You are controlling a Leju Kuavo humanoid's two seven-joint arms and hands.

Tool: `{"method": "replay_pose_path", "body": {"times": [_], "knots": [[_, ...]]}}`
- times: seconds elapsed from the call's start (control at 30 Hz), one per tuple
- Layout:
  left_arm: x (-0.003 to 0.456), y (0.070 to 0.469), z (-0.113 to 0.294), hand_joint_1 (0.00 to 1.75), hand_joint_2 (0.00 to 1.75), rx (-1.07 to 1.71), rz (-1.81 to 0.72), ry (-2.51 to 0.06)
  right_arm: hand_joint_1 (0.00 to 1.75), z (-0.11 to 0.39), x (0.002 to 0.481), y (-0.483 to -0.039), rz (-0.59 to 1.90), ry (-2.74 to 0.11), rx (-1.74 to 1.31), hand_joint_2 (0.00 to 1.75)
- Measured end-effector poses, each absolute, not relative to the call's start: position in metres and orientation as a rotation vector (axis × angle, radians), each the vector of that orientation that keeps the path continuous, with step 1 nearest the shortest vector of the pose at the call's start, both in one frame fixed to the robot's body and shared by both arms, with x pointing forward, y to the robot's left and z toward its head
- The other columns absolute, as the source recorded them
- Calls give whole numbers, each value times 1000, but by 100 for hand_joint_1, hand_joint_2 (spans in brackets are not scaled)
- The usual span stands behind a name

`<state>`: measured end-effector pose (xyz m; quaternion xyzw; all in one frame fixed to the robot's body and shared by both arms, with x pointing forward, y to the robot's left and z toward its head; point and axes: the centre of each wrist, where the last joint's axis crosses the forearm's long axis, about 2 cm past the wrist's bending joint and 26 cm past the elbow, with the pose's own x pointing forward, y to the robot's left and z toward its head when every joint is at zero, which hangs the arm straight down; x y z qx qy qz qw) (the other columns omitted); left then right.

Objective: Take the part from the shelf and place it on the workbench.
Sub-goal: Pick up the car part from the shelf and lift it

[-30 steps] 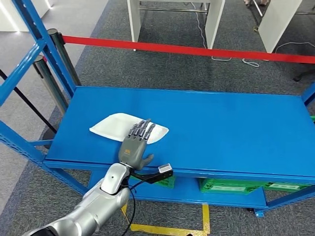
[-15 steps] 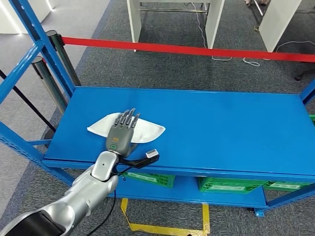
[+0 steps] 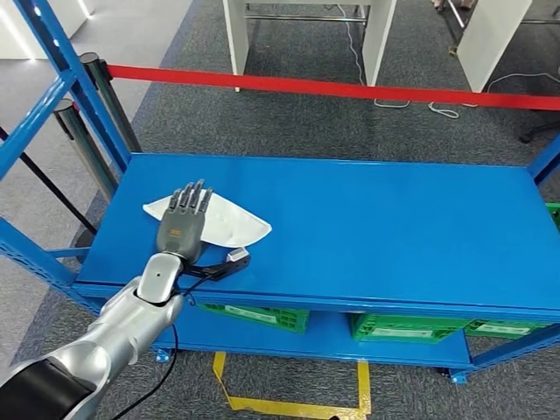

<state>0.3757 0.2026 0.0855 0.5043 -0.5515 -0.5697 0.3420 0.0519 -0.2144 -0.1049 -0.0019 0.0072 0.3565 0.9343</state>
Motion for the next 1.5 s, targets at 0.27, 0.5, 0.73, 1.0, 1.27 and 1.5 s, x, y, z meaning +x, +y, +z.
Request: {"method": "replay_pose_path", "body": {"times": [0.27,0.5,0.73,1.0,1.27,1.5], "knots": [[386,214,91,175,175,1314,-1516,-1279,0,-105,51,-215,736,14,-13,0],[387,221,89,175,175,1314,-1509,-1246,0,-105,52,-215,735,8,-15,0],[386,224,87,175,175,1310,-1512,-1244,0,-105,52,-215,734,7,-15,0],[385,225,88,175,175,1326,-1483,-1359,0,-105,53,-215,734,8,-18,0],[375,217,84,175,175,1228,-1352,-1579,0,-105,52,-215,724,12,-11,0],[372,210,88,175,175,1154,-1289,-1682,0,-105,52,-216,721,10,-10,0]]}}
